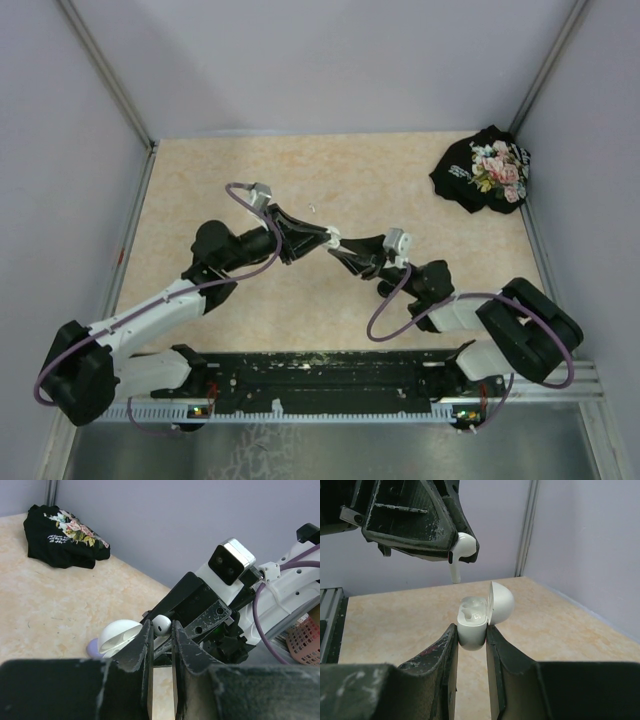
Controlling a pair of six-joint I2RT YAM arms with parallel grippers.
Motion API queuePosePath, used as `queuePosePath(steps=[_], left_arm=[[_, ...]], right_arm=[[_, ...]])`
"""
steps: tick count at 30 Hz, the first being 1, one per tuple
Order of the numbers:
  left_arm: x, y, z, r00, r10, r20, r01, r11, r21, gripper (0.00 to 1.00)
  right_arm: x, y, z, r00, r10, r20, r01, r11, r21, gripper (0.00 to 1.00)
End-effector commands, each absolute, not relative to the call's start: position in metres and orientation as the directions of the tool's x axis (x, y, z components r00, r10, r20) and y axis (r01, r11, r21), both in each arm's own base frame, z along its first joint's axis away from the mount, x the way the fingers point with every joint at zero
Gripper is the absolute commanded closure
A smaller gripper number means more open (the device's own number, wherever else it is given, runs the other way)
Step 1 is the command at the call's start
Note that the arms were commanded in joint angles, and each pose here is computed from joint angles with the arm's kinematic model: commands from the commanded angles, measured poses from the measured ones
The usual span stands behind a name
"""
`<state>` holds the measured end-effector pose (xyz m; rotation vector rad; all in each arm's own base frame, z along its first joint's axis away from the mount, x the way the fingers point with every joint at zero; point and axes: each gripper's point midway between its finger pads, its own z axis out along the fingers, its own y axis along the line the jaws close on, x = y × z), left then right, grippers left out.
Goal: Insert the wireless bluetooth earbuds into the charging case
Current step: Pick up the earbud from the center of the board.
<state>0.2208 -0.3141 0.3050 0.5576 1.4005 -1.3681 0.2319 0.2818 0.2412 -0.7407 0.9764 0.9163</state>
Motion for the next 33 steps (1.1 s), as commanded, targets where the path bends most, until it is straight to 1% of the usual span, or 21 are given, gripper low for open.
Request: queuePosePath(steps=[1, 10, 27, 33], left_arm=[[0.216, -0.316, 0.312, -0.335, -0.355, -0.873, 0.883, 0.205, -0.423, 0.99], [0.215, -0.324, 0.305, -0.359, -0.354, -0.863, 0.873, 0.2, -0.445, 0.99], [0.228, -0.32, 0.288, -0.34, -0.338, -0.878, 0.844, 0.302, -0.444, 0.99], [0.228, -0.318, 0.284, -0.345, -0.325, -0.881, 0.836, 0.319, -0.446, 0.99]], right_arm=[[0.213, 0.276, 0.3, 0.416, 0.432, -0.8, -0.873, 0.436, -0.218, 1.0], [0.214, 0.275, 0.303, 0.427, 0.433, -0.794, -0.865, 0.453, -0.217, 1.0], [0.211, 0.271, 0.307, 0.442, 0.437, -0.783, -0.858, 0.461, -0.227, 1.0], [0.211, 0.269, 0.308, 0.45, 0.437, -0.779, -0.852, 0.473, -0.227, 1.0]])
